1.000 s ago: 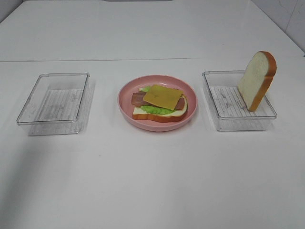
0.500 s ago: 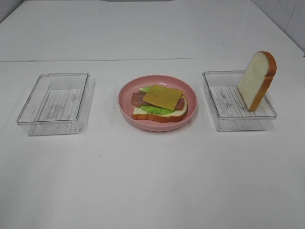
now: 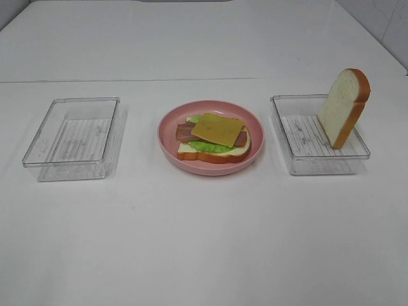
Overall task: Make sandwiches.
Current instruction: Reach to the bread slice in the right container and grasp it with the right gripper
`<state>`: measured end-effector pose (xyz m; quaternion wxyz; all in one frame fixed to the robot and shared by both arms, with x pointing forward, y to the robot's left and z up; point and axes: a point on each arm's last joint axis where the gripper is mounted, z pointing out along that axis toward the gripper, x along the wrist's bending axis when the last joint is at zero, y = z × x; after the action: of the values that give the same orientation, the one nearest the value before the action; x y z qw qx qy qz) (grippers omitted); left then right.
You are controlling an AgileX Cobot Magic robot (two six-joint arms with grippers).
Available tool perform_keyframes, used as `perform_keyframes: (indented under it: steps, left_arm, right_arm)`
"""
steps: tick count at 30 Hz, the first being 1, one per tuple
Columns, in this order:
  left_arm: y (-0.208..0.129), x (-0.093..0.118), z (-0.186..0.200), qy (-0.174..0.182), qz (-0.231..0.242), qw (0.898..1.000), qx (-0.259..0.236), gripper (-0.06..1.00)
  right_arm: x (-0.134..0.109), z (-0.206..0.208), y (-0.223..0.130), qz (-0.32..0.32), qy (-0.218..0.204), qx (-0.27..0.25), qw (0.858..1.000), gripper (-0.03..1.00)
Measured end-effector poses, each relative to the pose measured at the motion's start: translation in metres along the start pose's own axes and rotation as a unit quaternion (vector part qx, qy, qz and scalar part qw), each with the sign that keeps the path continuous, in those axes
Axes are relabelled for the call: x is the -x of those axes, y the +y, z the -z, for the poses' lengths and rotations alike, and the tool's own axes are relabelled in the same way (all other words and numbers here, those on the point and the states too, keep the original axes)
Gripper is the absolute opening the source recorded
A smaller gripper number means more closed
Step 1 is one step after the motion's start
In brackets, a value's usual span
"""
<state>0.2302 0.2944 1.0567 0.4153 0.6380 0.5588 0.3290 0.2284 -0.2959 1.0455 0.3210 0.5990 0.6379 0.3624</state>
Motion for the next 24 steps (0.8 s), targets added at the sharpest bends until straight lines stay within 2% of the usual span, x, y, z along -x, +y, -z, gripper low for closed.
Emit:
perform_keyframes:
  steps: [4,16,23,24]
  left_arm:
    - [-0.0014,-0.0004,-0.0034,0.000,-0.009,1.000,0.001,0.99]
    - [-0.0013,-0.0003,-0.0035,0.005,0.001,1.000,0.001,0.99]
    - [-0.0009,0.0005,-0.0044,0.067,0.032,0.997,0.004,0.99]
    - [-0.0009,0.0005,-0.0044,0.067,0.032,0.997,0.004,0.99]
  right_arm:
    - [0.0000,0.0000,0.0000,0.000,0.000,0.000,1.000,0.85]
    - [-0.0001,0.0000,0.0000,0.000,0.000,0.000,1.000,0.85]
    - [-0.0001,0.0000,0.0000,0.000,0.000,0.000,1.000,0.85]
    - [-0.0001,0.0000,0.0000,0.000,0.000,0.000,1.000,0.85]
